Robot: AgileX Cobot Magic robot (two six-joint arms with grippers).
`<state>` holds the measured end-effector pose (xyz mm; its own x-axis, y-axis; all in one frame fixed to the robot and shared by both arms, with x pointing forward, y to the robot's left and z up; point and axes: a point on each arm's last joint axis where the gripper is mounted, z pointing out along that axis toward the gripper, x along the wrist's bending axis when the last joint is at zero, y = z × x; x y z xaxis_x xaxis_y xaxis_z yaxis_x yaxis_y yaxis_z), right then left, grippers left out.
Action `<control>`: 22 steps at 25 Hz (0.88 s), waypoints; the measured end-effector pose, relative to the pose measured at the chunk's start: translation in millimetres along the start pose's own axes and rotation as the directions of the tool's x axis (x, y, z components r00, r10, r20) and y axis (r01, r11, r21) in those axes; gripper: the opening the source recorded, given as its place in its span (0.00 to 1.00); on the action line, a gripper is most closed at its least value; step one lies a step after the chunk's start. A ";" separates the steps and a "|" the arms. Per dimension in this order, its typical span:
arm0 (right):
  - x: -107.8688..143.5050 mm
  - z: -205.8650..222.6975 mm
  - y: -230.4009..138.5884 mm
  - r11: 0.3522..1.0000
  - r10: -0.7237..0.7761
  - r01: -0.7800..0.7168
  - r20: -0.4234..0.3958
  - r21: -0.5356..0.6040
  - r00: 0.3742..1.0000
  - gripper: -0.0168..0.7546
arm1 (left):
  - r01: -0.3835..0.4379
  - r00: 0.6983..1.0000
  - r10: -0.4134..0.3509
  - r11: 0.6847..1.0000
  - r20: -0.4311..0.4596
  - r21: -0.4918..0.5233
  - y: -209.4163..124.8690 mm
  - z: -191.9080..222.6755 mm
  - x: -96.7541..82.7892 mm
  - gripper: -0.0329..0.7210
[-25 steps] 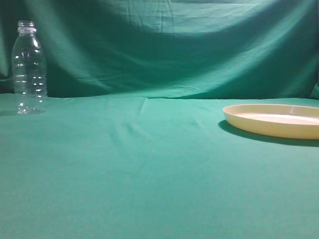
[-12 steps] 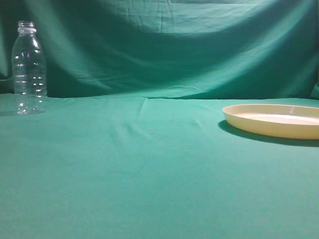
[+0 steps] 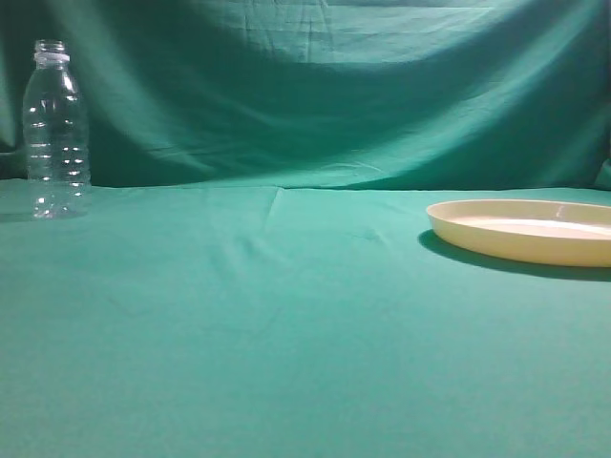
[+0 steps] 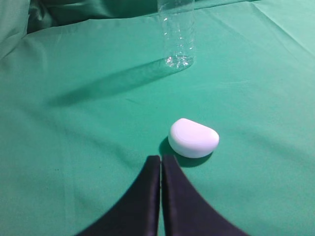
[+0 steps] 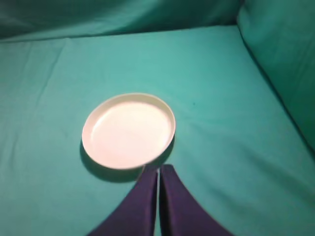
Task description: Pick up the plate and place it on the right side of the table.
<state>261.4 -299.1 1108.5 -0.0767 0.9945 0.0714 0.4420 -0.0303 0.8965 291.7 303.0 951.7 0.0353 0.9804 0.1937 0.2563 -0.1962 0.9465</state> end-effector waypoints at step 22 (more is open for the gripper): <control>-6.4 97.4 -130.3 0.981 -0.093 0.087 -0.028 -0.175 0.995 0.02 | 0.000 1.000 0.000 1.000 0.000 0.000 0.0 0.0 0.0 0.04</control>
<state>291.3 -291.7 948.6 -0.1423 0.9898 0.0000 0.2700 0.0388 0.9621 291.7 303.0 951.7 0.0353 0.9804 0.1937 0.2563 -0.1962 0.9465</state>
